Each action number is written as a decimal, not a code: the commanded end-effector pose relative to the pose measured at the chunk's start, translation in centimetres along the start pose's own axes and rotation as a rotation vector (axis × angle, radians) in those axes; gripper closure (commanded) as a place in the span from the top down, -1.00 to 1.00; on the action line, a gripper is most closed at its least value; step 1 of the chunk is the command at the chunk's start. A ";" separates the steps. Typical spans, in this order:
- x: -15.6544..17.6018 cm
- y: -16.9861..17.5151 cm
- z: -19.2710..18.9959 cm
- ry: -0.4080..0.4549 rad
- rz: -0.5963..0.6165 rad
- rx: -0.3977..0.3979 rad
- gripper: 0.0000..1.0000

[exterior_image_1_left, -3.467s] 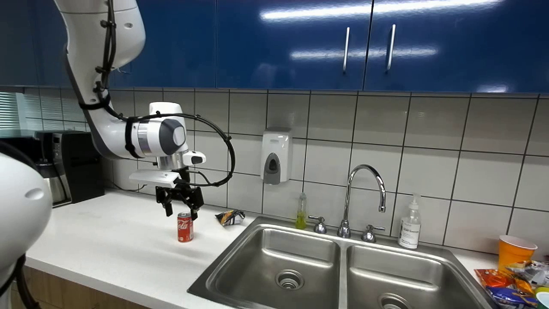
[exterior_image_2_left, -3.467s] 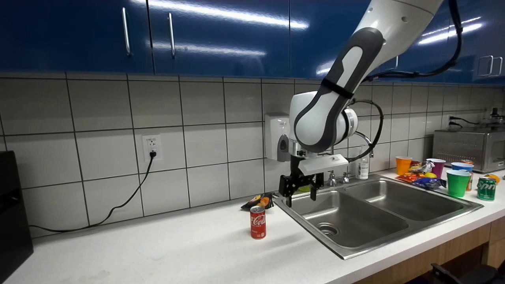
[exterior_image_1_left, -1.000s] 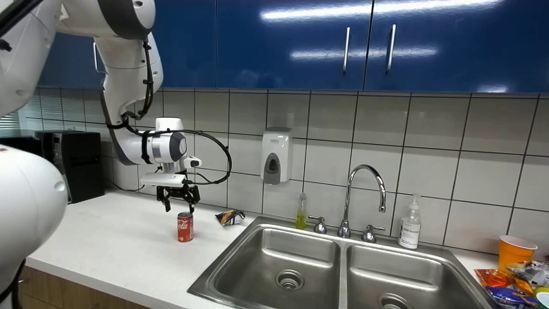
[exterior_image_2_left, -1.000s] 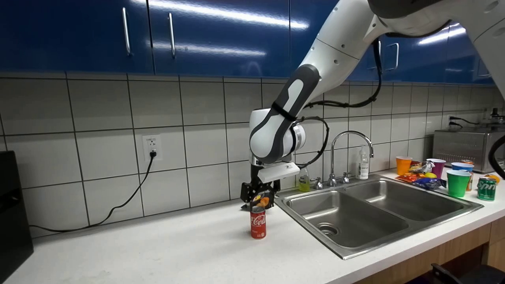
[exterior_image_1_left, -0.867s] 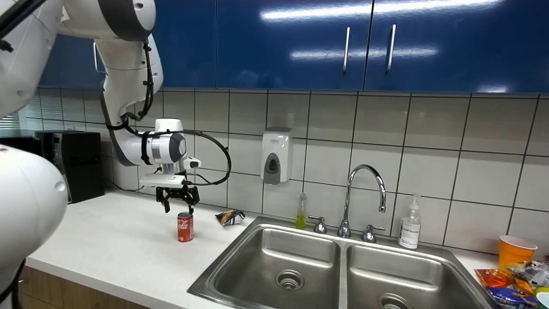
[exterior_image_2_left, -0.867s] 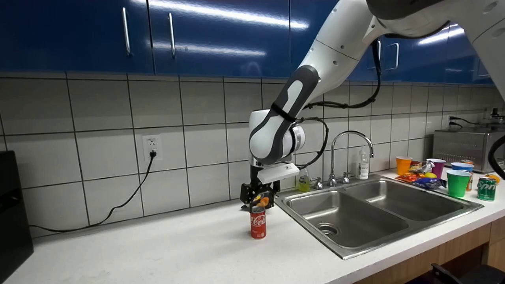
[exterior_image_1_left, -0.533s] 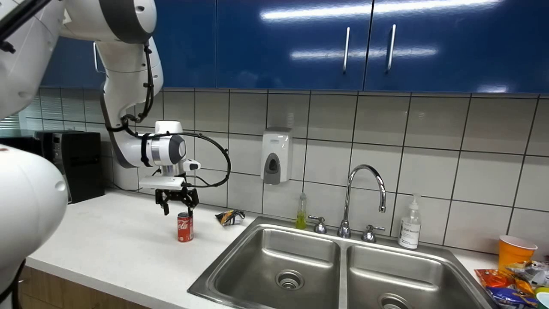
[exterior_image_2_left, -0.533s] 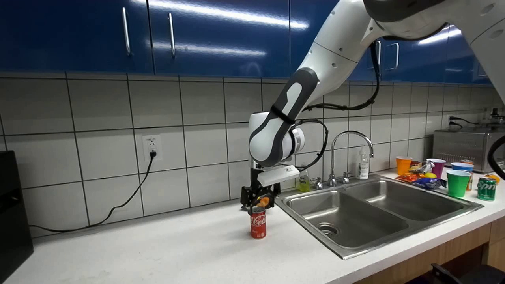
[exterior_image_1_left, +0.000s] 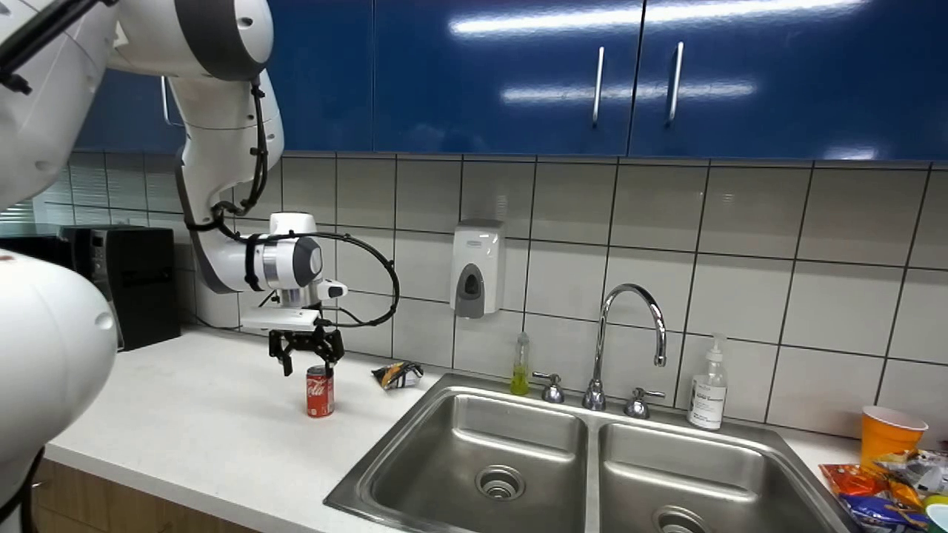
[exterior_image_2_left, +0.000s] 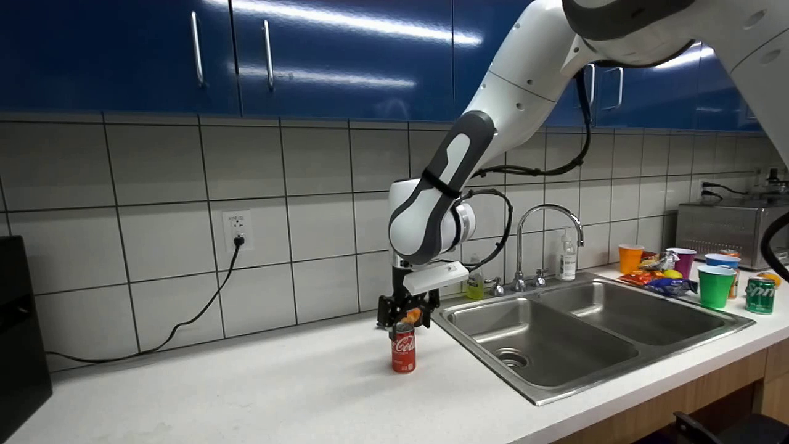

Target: Put the red can inside the left sink

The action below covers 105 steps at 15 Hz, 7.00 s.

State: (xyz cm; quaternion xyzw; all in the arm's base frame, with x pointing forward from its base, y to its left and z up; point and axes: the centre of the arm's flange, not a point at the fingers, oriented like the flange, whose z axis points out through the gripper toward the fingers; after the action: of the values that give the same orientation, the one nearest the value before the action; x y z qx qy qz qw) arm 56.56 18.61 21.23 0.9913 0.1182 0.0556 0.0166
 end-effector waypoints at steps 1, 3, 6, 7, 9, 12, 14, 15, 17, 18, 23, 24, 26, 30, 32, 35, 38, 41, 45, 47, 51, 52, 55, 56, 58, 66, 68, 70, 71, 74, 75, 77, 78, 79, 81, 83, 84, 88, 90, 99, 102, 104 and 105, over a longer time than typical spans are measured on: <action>0.8 0.2 0.1 -0.020 -0.009 -0.011 1.00; 0.7 0.2 0.3 -0.025 -0.008 -0.013 1.00; 0.8 0.4 0.7 -0.033 -0.005 -0.015 1.00; 0.8 0.4 0.9 -0.035 -0.004 -0.015 1.00; 1.0 0.6 1.1 -0.039 -0.002 -0.017 1.00; 1.3 0.8 1.4 -0.044 0.001 -0.020 1.00; 1.7 0.8 1.6 -0.044 0.002 -0.022 1.00; 1.8 0.9 1.7 -0.045 0.002 -0.022 1.00; 2.2 0.9 1.9 -0.044 0.003 -0.023 1.00; 2.3 0.9 2.0 -0.044 0.003 -0.024 1.00; 2.9 0.6 2.5 -0.044 0.000 -0.022 1.00; 3.1 0.6 2.6 -0.042 0.000 -0.023 1.00; 3.4 0.6 2.8 -0.041 -0.001 -0.023 1.00; 3.8 0.5 3.0 -0.041 -0.002 -0.023 1.00; 3.9 0.4 3.1 -0.043 -0.002 -0.022 1.00; 4.1 0.4 3.3 -0.047 -0.003 -0.024 1.00; 4.4 0.3 3.4 -0.049 -0.004 -0.025 1.00; 4.5 0.1 3.6 -0.047 -0.004 -0.022 0.45; 4.6 0.1 3.7 -0.046 -0.004 -0.021 -0.17; 4.6 0.1 3.7 -0.046 -0.004 -0.022 -0.23; 4.5 0.2 3.4 -0.046 -0.001 -0.024 -0.23; 4.3 0.3 3.3 -0.046 -0.001 -0.027 -0.23; 3.9 0.2 2.8 -0.040 0.000 -0.028 -0.23; 3.7 0.2 2.7 -0.041 0.001 -0.027 -0.23; 3.5 0.1 2.5 -0.039 0.002 -0.024 -0.23; 2.4 -0.2 1.1 -0.039 0.004 -0.026 -0.23; 2.3 -0.3 0.5 -0.035 0.003 -0.026 -0.23; 2.0 -0.4 -0.2 -0.031 0.003 -0.027 -0.23; 1.8 -0.4 -0.5 -0.028 0.004 -0.028 -0.23; 1.1 -0.4 -1.9 -0.020 0.009 -0.030 -0.23; 0.8 -0.4 -2.3 -0.020 0.013 -0.029 -0.23; 0.1 -0.4 -3.1 -0.020 0.017 -0.026 -0.23; -0.3 -0.3 -3.4 -0.021 0.018 -0.025 -0.23; -0.7 -0.3 -3.8 -0.024 0.021 -0.023 -0.23; -1.5 -0.2 -4.4 -0.030 0.029 -0.018 -0.23; -2.4 -0.2 -5.0 -0.038 0.037 -0.010 -0.23; -2.9 -0.3 -5.4 -0.039 0.043 -0.007 -0.23; -4.5 -0.3 -7.5 -0.025 0.061 0.000 -0.23; -5.3 -0.3 -8.8 -0.016 0.067 0.001 -0.23; -9.5 0.1 -12.5 -0.019 0.115 -0.004 -0.23; -10.6 0.4 -13.1 -0.026 0.128 -0.011 -0.23; -11.1 0.8 -13.3 -0.029 0.140 -0.018 -0.23; -11.4 1.0 -13.3 -0.031 0.146 -0.020 -0.23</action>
State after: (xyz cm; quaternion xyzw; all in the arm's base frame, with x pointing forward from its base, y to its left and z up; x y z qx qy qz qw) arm 45.93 16.10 31.61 0.9966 0.0660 0.0436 0.0215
